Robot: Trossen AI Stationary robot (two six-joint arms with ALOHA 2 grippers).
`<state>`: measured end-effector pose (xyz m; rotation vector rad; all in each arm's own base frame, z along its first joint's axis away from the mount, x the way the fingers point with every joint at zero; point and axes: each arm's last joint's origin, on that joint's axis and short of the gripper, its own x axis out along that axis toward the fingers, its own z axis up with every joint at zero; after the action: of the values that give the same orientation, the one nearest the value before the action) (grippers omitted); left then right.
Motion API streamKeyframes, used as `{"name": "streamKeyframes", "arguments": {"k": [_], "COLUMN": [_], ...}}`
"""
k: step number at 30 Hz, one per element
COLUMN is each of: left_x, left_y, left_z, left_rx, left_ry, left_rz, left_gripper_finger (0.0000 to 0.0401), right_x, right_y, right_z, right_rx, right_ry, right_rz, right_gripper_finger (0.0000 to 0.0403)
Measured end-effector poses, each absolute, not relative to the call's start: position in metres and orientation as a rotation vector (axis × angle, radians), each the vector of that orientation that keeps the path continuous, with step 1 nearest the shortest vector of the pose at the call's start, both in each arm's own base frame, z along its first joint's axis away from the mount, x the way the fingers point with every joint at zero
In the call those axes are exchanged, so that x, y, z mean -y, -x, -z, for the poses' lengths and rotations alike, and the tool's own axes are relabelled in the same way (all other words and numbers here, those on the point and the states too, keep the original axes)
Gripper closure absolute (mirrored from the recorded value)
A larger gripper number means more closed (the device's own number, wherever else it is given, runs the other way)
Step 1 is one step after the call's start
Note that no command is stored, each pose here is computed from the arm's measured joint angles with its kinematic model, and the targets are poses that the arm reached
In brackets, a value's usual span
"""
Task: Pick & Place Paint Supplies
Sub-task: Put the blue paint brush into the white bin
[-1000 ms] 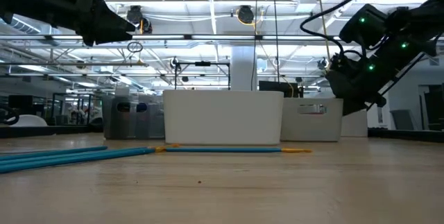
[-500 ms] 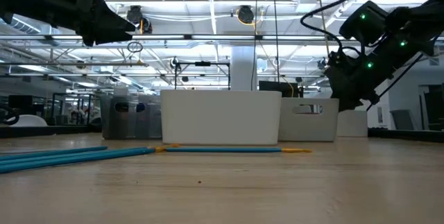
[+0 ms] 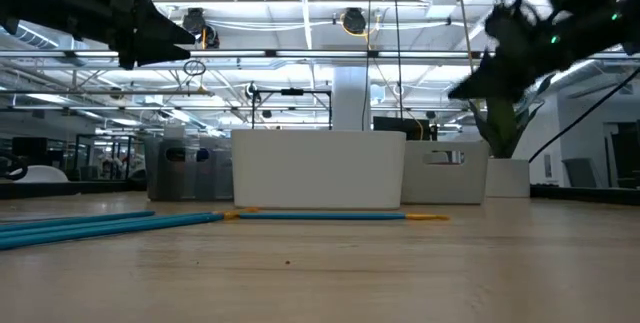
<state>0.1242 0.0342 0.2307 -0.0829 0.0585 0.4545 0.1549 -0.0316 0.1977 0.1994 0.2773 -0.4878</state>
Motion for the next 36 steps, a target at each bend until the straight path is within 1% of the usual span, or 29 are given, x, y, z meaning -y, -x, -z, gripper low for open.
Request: {"name": "streamKeyframes", "arguments": {"k": [4, 7, 11, 14, 17, 23, 26, 30, 36], "left_x": [-0.034, -0.034, -0.034, -0.034, -0.034, -0.034, -0.034, -0.034, -0.034], "left_y": [-0.124, -0.124, -0.124, -0.124, -0.124, -0.124, -0.125, -0.125, -0.125], "left_z": [-0.231, -0.231, -0.234, -0.238, -0.240, -0.241, -0.240, -0.237, -0.237], "left_rx": [-0.058, -0.056, -0.011, 0.046, 0.076, 0.094, 0.104, 0.075, 0.068], "left_ry": [0.086, 0.089, 0.137, 0.204, 0.256, 0.299, 0.352, 0.366, 0.351], "left_rz": [-0.455, -0.455, -0.453, -0.449, -0.446, -0.443, -0.439, -0.434, -0.435], "left_gripper_finger": [0.0132, 0.0132, 0.0132, 0.0132, 0.0132, 0.0132, 0.0132, 0.0132, 0.0132], "right_x": [0.000, -0.024, -0.053, -0.073, -0.091, -0.111, -0.112, -0.114, -0.118], "right_y": [-0.166, -0.175, -0.186, -0.200, -0.220, -0.248, -0.251, -0.253, -0.255], "right_z": [-0.209, -0.211, -0.197, -0.188, -0.185, -0.160, -0.143, -0.126, -0.097], "right_rx": [-0.160, -0.106, -0.140, -0.206, -0.266, -0.416, -0.473, -0.532, -0.630], "right_ry": [-0.135, -0.135, -0.107, -0.106, -0.102, 0.027, 0.054, -0.002, -0.042], "right_rz": [0.272, 0.147, 0.114, 0.135, 0.106, 0.088, 0.096, 0.091, 0.053], "right_gripper_finger": [0.0402, 0.0402, 0.0402, 0.0390, 0.0357, 0.0262, 0.0236, 0.0233, 0.0253]}}
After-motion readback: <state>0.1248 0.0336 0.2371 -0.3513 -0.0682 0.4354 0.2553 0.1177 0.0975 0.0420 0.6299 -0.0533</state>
